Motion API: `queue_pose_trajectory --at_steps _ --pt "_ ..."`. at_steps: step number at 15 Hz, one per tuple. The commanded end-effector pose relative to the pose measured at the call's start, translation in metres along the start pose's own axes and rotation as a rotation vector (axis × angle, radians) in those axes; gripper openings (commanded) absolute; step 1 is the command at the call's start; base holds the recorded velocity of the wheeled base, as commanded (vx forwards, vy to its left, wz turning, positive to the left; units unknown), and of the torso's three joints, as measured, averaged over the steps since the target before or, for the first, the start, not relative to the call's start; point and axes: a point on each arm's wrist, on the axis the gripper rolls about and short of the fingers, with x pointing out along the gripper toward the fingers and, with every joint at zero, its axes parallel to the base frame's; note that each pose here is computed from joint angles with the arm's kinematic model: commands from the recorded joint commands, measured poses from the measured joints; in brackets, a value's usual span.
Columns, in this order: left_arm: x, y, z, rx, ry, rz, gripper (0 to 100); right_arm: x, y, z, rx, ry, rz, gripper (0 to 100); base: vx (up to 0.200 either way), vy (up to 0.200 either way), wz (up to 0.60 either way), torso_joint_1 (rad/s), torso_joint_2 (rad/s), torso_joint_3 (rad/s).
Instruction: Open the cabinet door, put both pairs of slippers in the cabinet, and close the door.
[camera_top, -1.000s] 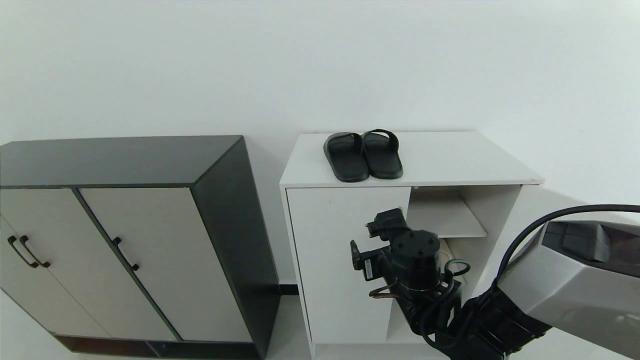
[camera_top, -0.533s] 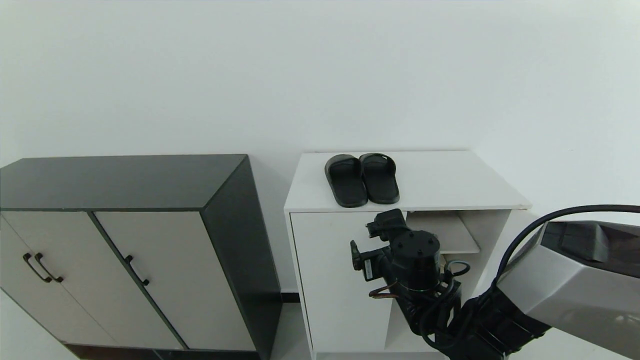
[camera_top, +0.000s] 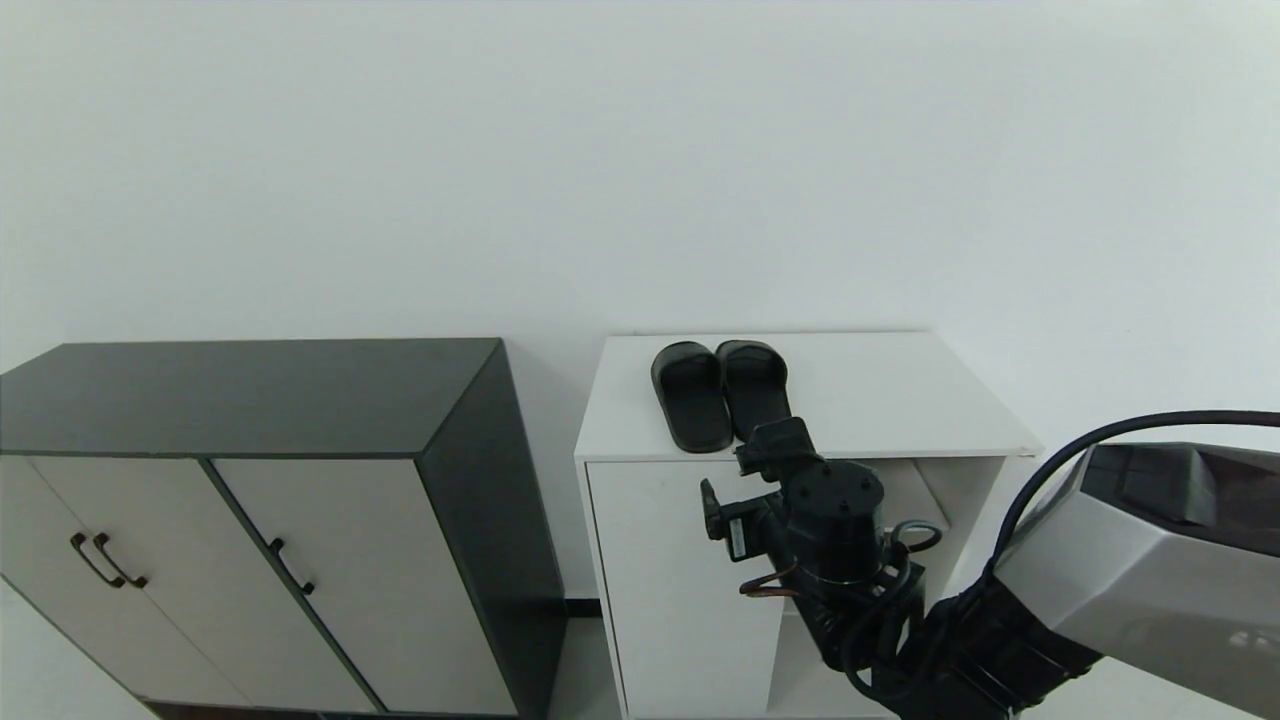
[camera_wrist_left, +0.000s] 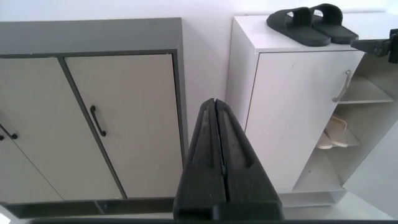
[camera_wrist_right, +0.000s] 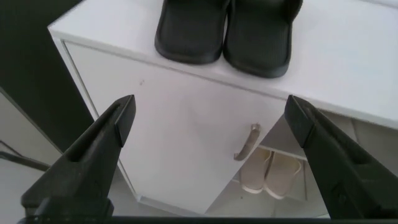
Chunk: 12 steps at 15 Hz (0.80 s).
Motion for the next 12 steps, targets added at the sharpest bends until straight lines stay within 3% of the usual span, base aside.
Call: queue_pose_trajectory --at_steps 1,4,6,12 --pt "0.0 0.0 0.0 0.001 0.0 0.001 0 -0.002 -0.001 -0.002 -0.014 0.001 0.004 100 0.0 0.0 0.0 0.056 -0.11 -0.051" --pt "0.0 0.0 0.0 0.001 0.0 0.002 0 0.001 -0.004 -0.001 -0.035 -0.028 -0.005 100 0.0 0.0 0.0 0.0 0.0 0.0" --pt "0.0 0.0 0.0 0.004 -0.002 0.002 0 -0.001 -0.006 0.014 -0.04 -0.062 0.006 100 0.0 0.0 0.0 0.0 0.0 0.0" --pt "0.0 0.0 0.0 0.004 -0.001 0.006 0 0.001 -0.002 0.06 0.092 0.073 0.015 100 0.0 0.0 0.0 0.0 0.0 0.0"
